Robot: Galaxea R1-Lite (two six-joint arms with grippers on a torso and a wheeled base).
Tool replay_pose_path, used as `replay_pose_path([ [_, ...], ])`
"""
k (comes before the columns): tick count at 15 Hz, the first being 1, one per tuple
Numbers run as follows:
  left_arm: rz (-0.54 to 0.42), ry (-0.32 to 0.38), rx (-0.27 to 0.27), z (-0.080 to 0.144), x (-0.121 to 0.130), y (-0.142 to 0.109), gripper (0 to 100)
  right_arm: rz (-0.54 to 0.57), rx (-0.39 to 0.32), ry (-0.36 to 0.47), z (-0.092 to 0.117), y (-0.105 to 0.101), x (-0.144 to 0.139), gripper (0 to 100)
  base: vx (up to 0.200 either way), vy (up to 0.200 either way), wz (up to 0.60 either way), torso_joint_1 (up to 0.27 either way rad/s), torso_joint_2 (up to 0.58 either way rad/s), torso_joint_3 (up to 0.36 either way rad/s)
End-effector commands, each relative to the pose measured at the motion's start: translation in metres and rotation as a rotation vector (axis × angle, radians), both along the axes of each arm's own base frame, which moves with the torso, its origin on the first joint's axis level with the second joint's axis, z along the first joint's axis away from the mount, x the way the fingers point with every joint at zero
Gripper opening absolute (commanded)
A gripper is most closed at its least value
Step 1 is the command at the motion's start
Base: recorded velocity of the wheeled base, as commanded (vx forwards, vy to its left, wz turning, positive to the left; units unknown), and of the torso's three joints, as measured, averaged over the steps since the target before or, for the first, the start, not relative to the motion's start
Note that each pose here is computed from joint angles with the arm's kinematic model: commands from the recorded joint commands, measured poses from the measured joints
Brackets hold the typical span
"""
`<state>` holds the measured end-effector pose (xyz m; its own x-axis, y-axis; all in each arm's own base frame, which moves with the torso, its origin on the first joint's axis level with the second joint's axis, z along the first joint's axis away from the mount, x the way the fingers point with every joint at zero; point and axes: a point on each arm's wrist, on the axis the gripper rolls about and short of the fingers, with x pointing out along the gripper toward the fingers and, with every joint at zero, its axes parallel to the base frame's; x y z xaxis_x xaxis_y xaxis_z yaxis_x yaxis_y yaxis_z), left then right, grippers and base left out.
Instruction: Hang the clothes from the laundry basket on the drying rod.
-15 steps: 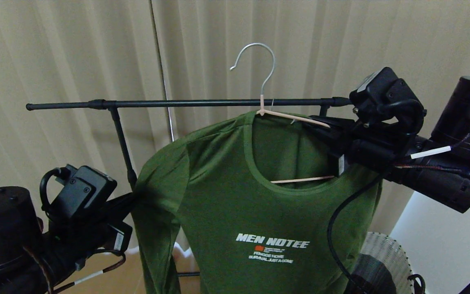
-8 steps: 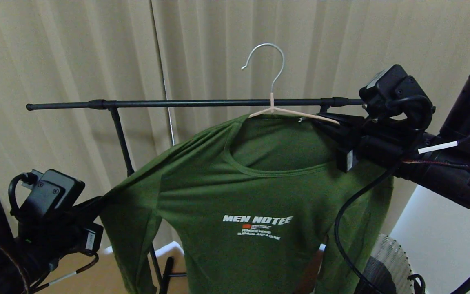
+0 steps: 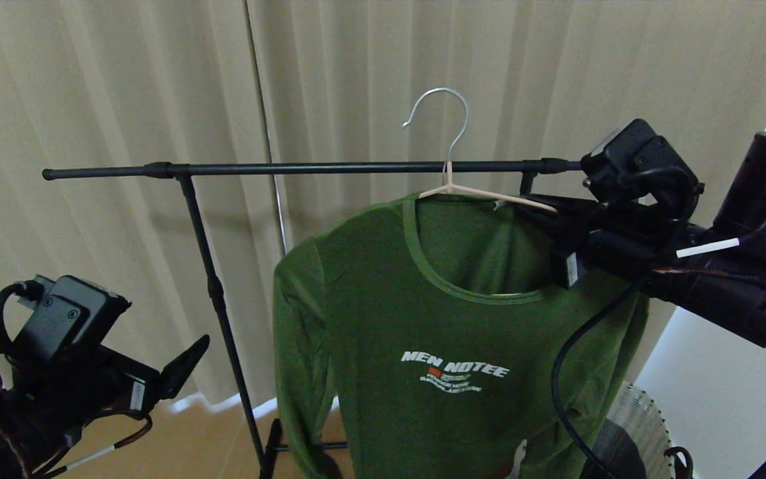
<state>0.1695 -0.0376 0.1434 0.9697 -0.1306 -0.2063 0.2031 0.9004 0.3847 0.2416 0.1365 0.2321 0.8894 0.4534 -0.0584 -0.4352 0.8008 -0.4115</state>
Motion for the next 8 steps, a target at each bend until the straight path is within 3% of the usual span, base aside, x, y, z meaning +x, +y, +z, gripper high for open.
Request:
replay_pose_path([
  [1, -0.047, -0.107, -0.035, 0.02, -0.016, 0.003, 100, -0.05, -0.02, 0.029, -0.002, -0.005, -0.003, 0, 0.0, 0.0, 0.0, 0.0, 0.0, 0.0],
  [3, -0.046, -0.137, -0.049, 0.029, -0.022, 0.005, 100, -0.088, -0.043, 0.063, -0.003, -0.012, -0.004, 0, 0.0, 0.0, 0.0, 0.0, 0.0, 0.0],
  [6, -0.044, -0.088, -0.191, 0.044, -0.052, 0.01, 100, -0.228, -0.082, 0.116, -0.004, -0.031, -0.007, 0, 0.0, 0.0, 0.0, 0.0, 0.0, 0.0],
  [8, -0.047, -0.081, -0.222, 0.044, -0.059, 0.012, 100, -0.318, -0.096, 0.135, -0.008, -0.045, -0.006, 0, 0.0, 0.0, 0.0, 0.0, 0.0, 0.0],
])
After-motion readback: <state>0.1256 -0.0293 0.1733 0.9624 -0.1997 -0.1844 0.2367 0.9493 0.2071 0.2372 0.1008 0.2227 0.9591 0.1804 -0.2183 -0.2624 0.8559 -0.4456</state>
